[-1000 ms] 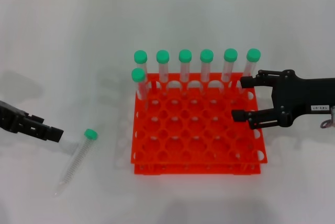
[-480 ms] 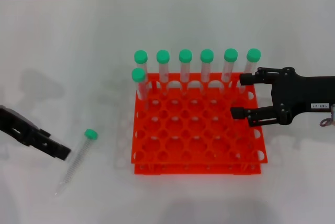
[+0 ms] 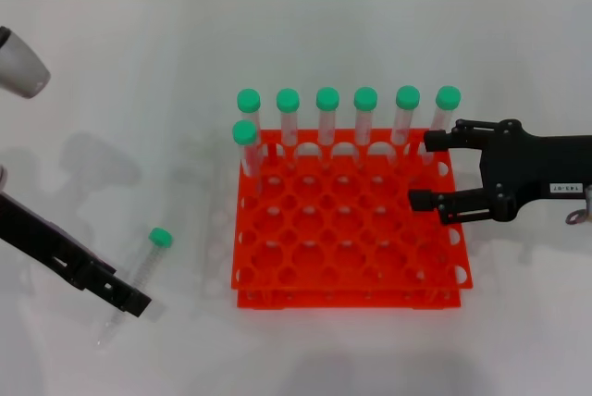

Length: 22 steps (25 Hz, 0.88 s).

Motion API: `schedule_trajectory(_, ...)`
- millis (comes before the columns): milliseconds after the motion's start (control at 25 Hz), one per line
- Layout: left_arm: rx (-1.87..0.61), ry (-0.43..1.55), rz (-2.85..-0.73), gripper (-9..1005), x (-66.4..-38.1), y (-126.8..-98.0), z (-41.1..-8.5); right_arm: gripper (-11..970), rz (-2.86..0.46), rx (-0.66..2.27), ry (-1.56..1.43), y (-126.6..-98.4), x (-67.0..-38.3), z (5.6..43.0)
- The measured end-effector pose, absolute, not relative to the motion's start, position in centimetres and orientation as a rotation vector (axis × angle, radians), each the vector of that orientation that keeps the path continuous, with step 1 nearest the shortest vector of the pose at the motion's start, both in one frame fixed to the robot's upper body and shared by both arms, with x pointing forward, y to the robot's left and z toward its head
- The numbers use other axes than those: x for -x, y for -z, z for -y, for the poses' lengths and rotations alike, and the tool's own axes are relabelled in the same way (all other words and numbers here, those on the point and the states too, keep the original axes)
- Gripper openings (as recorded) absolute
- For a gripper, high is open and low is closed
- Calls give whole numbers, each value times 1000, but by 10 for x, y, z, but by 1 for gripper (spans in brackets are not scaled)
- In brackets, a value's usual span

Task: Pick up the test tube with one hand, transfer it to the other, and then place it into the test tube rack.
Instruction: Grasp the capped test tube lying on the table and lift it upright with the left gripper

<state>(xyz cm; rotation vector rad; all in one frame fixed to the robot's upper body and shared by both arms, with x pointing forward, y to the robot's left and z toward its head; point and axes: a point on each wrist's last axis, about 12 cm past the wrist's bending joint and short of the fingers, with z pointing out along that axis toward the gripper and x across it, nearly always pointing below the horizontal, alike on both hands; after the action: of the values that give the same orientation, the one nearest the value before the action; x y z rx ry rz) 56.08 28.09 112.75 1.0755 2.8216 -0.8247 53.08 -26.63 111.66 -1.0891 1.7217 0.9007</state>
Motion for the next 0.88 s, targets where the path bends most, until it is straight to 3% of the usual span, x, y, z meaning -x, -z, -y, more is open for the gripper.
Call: schedule_trajectory(880,-1065,757,-2863,786,-558,-1120,-286,869,-1723,1078,-916,-1115,-527,268)
